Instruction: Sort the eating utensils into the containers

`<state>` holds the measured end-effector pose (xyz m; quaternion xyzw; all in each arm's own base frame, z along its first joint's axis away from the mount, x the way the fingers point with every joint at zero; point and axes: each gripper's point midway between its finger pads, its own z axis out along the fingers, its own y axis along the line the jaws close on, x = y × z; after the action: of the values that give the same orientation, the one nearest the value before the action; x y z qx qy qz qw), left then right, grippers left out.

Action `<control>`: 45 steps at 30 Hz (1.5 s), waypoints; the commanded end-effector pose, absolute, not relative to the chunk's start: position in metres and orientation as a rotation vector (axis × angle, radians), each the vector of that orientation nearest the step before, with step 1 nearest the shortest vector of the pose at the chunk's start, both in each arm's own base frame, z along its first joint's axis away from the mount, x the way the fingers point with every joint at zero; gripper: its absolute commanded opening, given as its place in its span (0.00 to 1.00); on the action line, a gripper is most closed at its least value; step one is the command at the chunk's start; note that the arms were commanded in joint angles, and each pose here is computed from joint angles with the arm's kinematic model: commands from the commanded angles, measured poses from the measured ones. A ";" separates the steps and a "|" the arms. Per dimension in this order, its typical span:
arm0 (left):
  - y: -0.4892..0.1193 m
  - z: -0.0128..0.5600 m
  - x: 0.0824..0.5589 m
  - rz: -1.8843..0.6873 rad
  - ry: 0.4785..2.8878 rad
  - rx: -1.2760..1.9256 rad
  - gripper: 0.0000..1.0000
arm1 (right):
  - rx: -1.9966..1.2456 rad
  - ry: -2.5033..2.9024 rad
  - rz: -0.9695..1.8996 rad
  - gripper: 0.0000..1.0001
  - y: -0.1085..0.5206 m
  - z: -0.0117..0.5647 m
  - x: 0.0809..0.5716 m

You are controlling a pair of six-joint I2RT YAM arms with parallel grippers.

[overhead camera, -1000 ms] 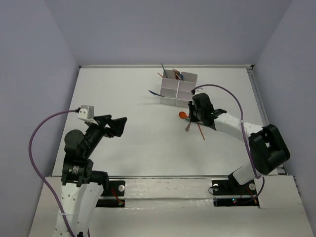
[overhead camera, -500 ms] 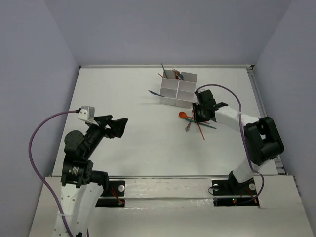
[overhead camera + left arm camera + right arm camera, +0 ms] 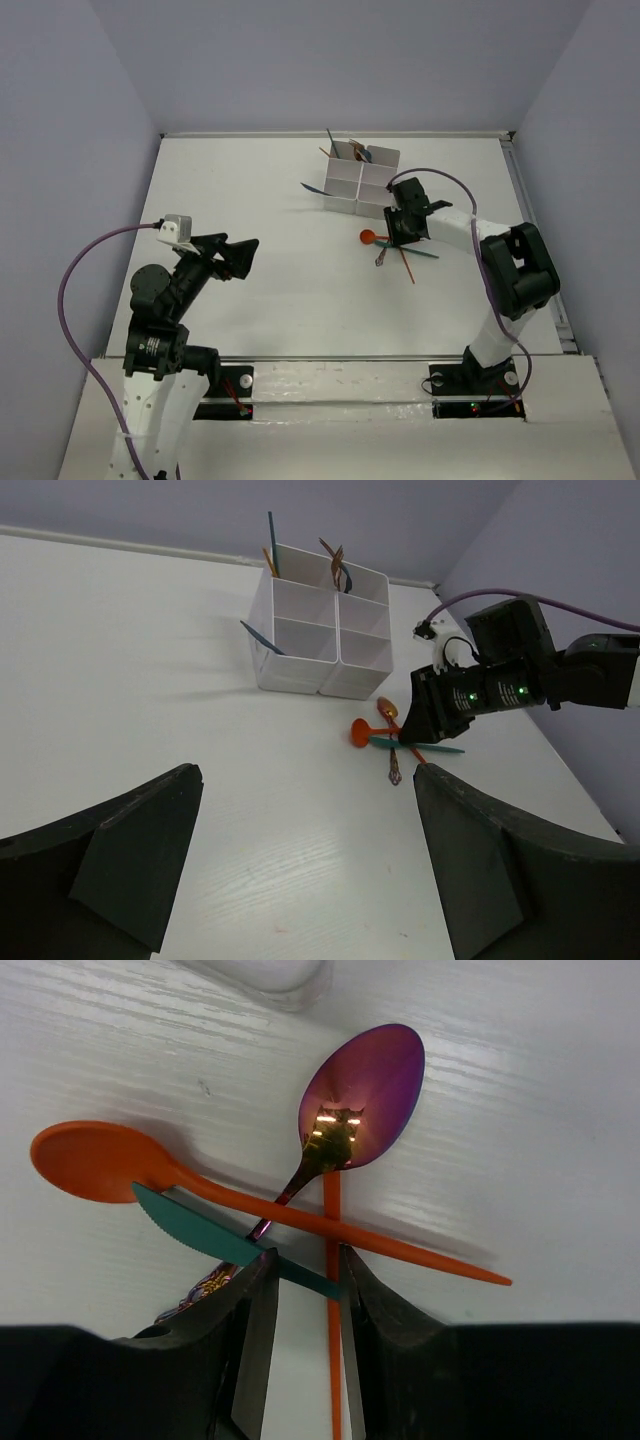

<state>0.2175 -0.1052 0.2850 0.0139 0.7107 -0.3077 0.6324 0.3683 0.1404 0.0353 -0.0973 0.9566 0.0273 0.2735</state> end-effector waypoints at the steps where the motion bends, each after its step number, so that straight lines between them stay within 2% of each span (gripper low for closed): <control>1: -0.107 0.292 0.218 -0.713 1.592 0.051 0.99 | -0.302 2.570 0.122 0.34 0.148 0.046 0.374; 6: -0.108 0.291 0.218 -0.715 1.594 0.051 0.99 | -0.311 2.509 0.166 0.29 0.153 0.075 0.379; 10: -0.109 0.292 0.218 -0.720 1.595 0.053 0.99 | -0.343 2.471 0.197 0.31 0.161 0.083 0.387; 22: -0.111 0.289 0.220 -0.727 1.607 0.060 0.99 | -0.549 2.449 0.230 0.37 0.180 0.072 0.396; 39: -0.109 0.288 0.222 -0.722 1.610 0.055 0.99 | -0.779 2.536 0.206 0.39 0.199 0.030 0.387; 45: -0.110 0.289 0.221 -0.724 1.607 0.058 0.99 | -0.768 2.543 0.247 0.39 0.205 0.037 0.379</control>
<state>0.2199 -0.1075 0.2805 0.0158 0.7175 -0.3108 0.6232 0.3849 0.1952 0.0252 -0.2719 0.9295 0.0743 0.2376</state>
